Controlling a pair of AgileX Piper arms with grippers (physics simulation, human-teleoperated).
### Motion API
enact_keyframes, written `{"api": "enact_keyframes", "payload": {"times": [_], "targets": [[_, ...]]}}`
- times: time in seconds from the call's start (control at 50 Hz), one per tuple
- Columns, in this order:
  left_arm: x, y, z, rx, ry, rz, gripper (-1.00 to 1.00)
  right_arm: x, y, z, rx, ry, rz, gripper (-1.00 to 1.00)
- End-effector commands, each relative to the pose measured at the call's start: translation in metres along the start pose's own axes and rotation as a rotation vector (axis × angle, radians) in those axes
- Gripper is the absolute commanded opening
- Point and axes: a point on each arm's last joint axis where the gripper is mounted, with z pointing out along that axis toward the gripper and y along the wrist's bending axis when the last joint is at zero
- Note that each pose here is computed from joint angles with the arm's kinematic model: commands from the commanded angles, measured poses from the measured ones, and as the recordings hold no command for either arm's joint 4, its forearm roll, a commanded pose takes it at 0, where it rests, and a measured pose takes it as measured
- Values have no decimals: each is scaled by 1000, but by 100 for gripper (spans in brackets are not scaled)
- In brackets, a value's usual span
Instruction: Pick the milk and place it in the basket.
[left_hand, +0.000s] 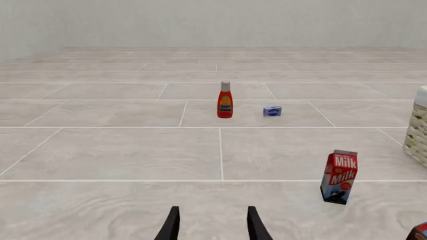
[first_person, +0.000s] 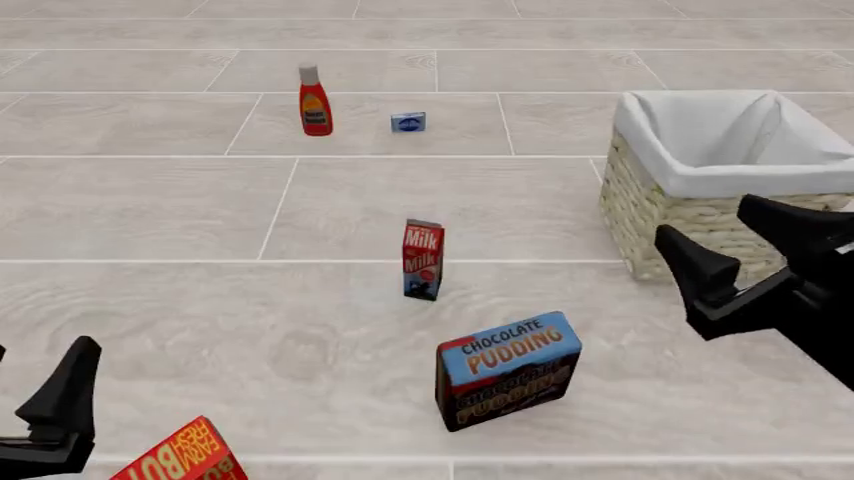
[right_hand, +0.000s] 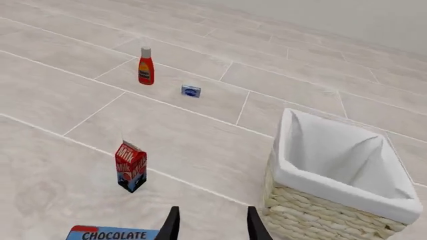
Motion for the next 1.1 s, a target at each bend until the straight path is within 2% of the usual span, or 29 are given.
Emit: {"api": "enact_keyframes", "payload": {"times": [0.02, 0.08, 0.12, 0.18, 0.26, 0.3, 0.32, 0.44, 0.58, 0.7, 0.86, 0.88, 1.0, 1.1], "targets": [[0, 0, 0, 0, 0, 0, 100, -35, 14, 29, -125, 64, -89, 100], [0, 0, 0, 0, 0, 0, 100, -41, 16, 41, -144, 95, -112, 100], [0, 0, 0, 0, 0, 0, 100, -45, 16, 50, -147, 108, -149, 100], [0, 0, 0, 0, 0, 0, 100, -52, 18, 57, -159, 117, -148, 100], [0, 0, 0, 0, 0, 0, 100, -59, 25, 73, -195, 156, -177, 100], [0, 0, 0, 0, 0, 0, 100, -64, 33, 86, -232, 195, -172, 100], [0, 0, 0, 0, 0, 0, 100, -65, 37, 89, -248, 201, -191, 100], [0, 0, 0, 0, 0, 0, 100, -66, 39, 110, -255, 246, -217, 100], [0, 0, 0, 0, 0, 0, 100, -72, 46, 127, -278, 292, -207, 100], [0, 0, 0, 0, 0, 0, 100, -67, 57, 145, -312, 355, -210, 100], [0, 0, 0, 0, 0, 0, 100, -70, 69, 162, -335, 373, -192, 100], [0, 0, 0, 0, 0, 0, 100, -64, 72, 171, -339, 394, -202, 100], [0, 0, 0, 0, 0, 0, 100, -58, 87, 182, -368, 417, -188, 100], [0, 0, 0, 0, 0, 0, 100, -53, 91, 197, -368, 432, -190, 100]]}}
